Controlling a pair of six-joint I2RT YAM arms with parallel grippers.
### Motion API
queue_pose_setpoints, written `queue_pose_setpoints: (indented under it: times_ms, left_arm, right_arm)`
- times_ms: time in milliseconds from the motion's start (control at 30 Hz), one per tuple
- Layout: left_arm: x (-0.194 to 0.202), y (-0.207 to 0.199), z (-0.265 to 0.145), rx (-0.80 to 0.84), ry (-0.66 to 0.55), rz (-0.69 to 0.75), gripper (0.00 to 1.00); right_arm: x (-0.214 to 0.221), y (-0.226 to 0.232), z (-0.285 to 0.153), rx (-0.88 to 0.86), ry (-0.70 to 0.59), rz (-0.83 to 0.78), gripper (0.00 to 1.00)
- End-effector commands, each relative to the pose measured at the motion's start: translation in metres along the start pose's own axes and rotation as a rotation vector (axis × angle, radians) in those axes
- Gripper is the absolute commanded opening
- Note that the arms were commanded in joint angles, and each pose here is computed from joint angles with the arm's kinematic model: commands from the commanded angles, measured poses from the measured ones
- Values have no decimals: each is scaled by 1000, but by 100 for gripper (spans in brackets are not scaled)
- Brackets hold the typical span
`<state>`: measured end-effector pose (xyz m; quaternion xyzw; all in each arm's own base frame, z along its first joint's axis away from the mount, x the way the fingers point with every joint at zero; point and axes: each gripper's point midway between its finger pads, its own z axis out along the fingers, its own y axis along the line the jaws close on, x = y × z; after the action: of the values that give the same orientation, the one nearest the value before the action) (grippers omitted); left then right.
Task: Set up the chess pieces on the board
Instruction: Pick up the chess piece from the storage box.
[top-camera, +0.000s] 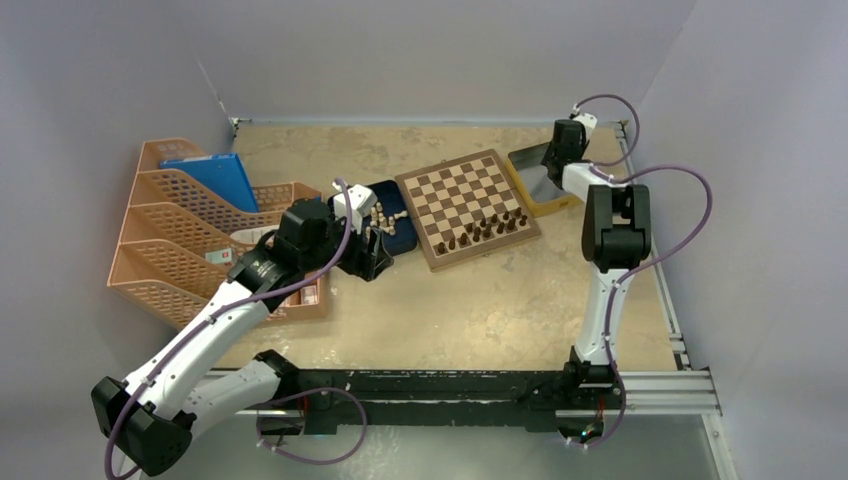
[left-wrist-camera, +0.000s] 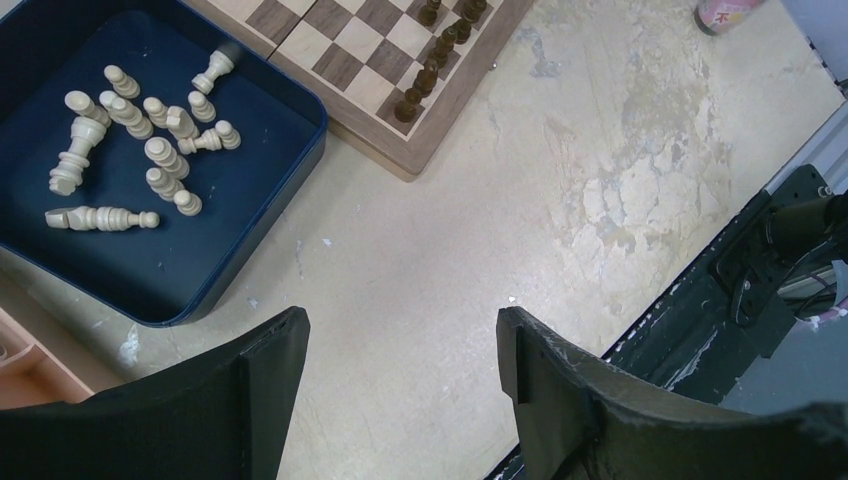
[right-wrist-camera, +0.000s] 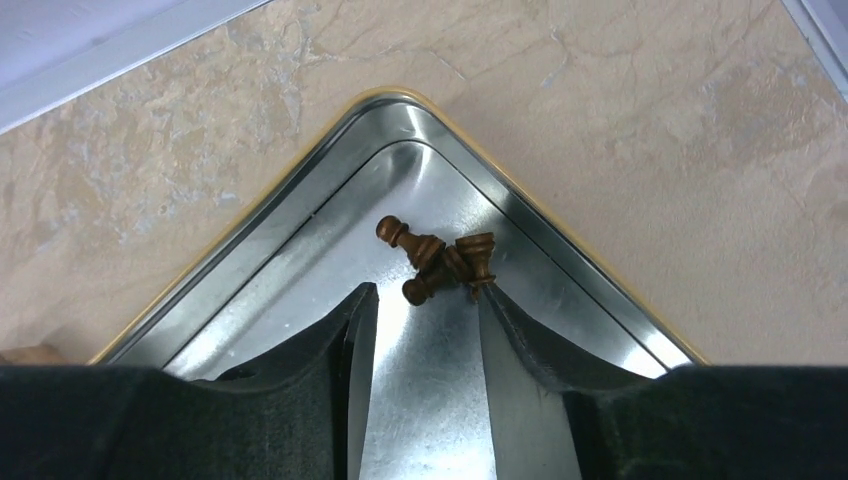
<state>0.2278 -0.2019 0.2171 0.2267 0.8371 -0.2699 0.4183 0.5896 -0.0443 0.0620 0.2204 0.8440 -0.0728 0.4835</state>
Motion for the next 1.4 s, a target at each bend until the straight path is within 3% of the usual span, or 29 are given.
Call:
queue_pose_setpoints:
  times_ms: [0,333,667,1000,1367]
  left_arm:
    - [-9,0,-5,-3,-47,26,68]
    - [-6,5,-2,-31,-33,23,68]
    - [-3,6,0,-35,-15,18,68]
    - [-3,6,-1,-34,-16,18,68]
    - [-3,9,0,-47,-13,19,68]
  right_arm:
    - [-26,4,3,-16,-57,-91,46]
    - [-5,11,18,-62,-8,-157,50]
    - [-5,23,-8,-175,-9,-142,42]
    - [-24,10,-7,-80,-43,-126,38]
    - [-17,16,17,-68,-52,-87,42]
